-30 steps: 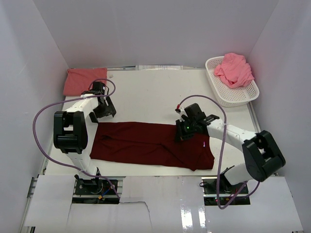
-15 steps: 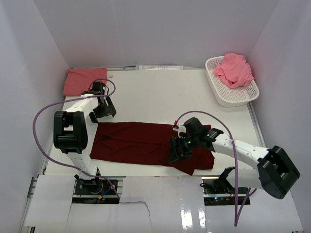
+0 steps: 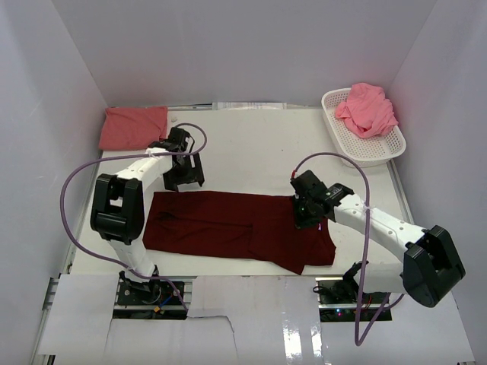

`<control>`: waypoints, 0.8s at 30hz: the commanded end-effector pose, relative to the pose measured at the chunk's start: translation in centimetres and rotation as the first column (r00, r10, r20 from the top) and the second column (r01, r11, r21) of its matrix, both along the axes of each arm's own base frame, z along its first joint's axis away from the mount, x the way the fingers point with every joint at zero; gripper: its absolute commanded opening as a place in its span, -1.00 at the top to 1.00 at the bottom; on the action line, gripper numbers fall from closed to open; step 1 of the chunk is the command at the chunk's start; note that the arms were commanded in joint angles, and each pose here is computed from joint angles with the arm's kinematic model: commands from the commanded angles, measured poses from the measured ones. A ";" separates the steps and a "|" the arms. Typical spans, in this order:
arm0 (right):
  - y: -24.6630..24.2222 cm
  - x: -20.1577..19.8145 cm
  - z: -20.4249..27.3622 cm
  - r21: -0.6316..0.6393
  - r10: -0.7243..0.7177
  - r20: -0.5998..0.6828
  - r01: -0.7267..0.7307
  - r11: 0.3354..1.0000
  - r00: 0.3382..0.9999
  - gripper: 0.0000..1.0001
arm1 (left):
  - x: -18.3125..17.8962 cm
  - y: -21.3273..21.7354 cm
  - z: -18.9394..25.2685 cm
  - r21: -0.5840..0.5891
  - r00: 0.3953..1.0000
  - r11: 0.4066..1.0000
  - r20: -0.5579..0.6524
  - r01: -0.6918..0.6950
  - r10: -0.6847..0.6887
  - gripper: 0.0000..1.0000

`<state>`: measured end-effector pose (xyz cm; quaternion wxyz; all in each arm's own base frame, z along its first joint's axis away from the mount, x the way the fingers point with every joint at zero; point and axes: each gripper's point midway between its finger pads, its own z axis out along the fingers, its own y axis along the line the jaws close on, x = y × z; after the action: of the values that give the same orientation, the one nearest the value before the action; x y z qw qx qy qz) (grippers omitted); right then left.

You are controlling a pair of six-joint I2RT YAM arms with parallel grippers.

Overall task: Fold and stack the t-shirts
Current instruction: Fold the other side of the tshirt into a rectangle

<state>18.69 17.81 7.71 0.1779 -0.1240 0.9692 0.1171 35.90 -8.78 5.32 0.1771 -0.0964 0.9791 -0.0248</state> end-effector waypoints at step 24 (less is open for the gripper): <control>-4.8 -1.4 -7.1 -0.279 -0.109 -0.130 0.070 0.958 0.985 0.85 | -5.5 0.5 -5.2 0.004 0.983 0.993 -0.140 -0.121 0.121 -0.86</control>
<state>14.79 13.19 1.48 0.0662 -0.1046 0.9923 0.0084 30.21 -9.07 2.17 0.1139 -0.1321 0.9840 -0.0373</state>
